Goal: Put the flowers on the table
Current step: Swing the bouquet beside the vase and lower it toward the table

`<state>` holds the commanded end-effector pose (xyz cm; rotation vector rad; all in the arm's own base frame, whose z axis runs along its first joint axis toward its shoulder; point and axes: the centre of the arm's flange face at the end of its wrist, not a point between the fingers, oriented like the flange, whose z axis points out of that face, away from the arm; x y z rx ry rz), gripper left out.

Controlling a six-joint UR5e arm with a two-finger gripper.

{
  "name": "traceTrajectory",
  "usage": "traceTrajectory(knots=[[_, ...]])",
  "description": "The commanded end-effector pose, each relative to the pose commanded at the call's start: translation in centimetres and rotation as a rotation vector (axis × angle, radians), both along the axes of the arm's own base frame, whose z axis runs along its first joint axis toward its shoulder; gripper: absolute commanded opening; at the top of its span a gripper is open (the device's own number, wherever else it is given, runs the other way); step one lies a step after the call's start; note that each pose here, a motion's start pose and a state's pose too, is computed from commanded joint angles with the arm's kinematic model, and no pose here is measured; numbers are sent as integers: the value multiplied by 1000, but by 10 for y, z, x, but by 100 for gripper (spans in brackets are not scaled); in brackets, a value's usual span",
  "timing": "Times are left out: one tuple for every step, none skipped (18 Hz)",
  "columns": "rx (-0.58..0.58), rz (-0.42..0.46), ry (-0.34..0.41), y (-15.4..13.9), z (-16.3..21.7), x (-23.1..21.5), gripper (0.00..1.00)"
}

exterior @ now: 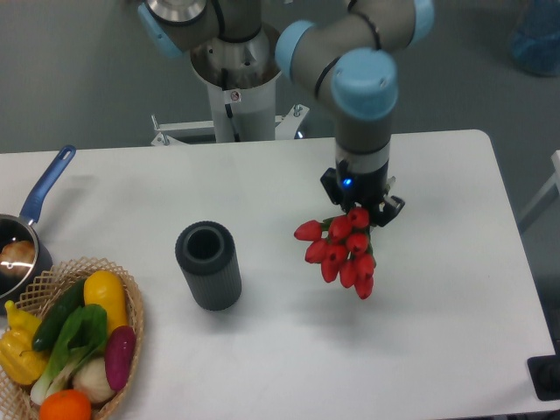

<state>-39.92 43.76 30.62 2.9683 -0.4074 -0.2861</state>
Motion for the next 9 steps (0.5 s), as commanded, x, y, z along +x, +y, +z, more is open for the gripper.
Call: traceTrajectory(knots=[[-17, -3, 0, 3, -6, 1, 41], [-38, -6, 7, 4, -10, 1, 41], [-65, -6, 12, 5, -17, 1, 41], [-89, -19, 21, 10, -21, 6, 41], [-112, -29, 26, 14, -27, 9, 41], [-131, -39, 28, 18, -33, 12, 41], [-145, -42, 28, 20, -39, 12, 41], [-158, -43, 29, 20, -44, 12, 41], [-161, -45, 26, 21, -46, 12, 41]])
